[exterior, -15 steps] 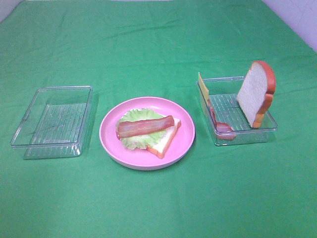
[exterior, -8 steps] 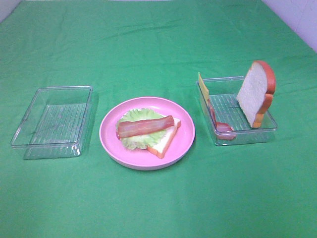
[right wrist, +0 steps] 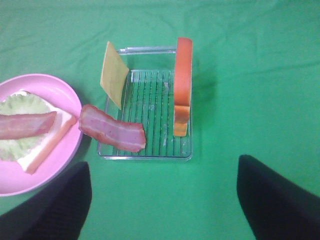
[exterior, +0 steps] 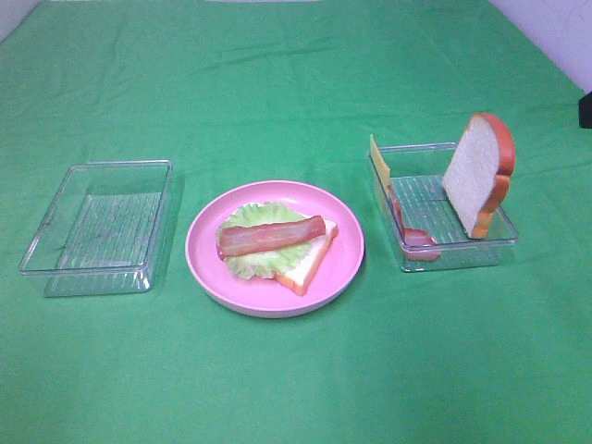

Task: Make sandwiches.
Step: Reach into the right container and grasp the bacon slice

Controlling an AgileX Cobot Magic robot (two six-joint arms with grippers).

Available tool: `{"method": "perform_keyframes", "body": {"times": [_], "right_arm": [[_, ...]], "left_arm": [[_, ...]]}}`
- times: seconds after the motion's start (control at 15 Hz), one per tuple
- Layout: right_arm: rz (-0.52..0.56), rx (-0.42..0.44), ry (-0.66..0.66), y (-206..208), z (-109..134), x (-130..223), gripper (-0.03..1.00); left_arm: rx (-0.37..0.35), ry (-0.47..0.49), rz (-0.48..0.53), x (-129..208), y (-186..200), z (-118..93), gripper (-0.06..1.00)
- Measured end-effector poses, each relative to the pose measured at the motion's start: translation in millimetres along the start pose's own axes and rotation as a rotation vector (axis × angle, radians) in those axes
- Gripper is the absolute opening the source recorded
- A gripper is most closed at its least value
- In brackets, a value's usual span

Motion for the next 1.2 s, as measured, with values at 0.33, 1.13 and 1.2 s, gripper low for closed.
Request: {"method": "perform_keyframes", "body": {"times": [0.33,1.13,1.2], "right_arm": [[0.216,-0.133,0.008,-50,7,-21,0.75],[0.680,-0.212,0.107,-175,74,-37,0.73],[0.685,-0.224,0.095,-193,78,-41,0.70]], "left_arm": [[0.001,0.000,-0.005,-1,0,0,0.77],[0.001,0.000,-0.007,-1,0,0,0.77],[0.001,0.000,-0.007,-1,0,0,0.77]]}}
Point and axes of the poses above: a point on each arm's last joint axis where the gripper is mounted, y pointing back along that axis away from the gripper, z along the wrist's bending axis when the last joint is at zero, x = y × z, the point moved 9 cm from there along -y, pointing out along that axis toward the gripper, and after that the axes turned 8 degrees about y, right-handed, at the moved point
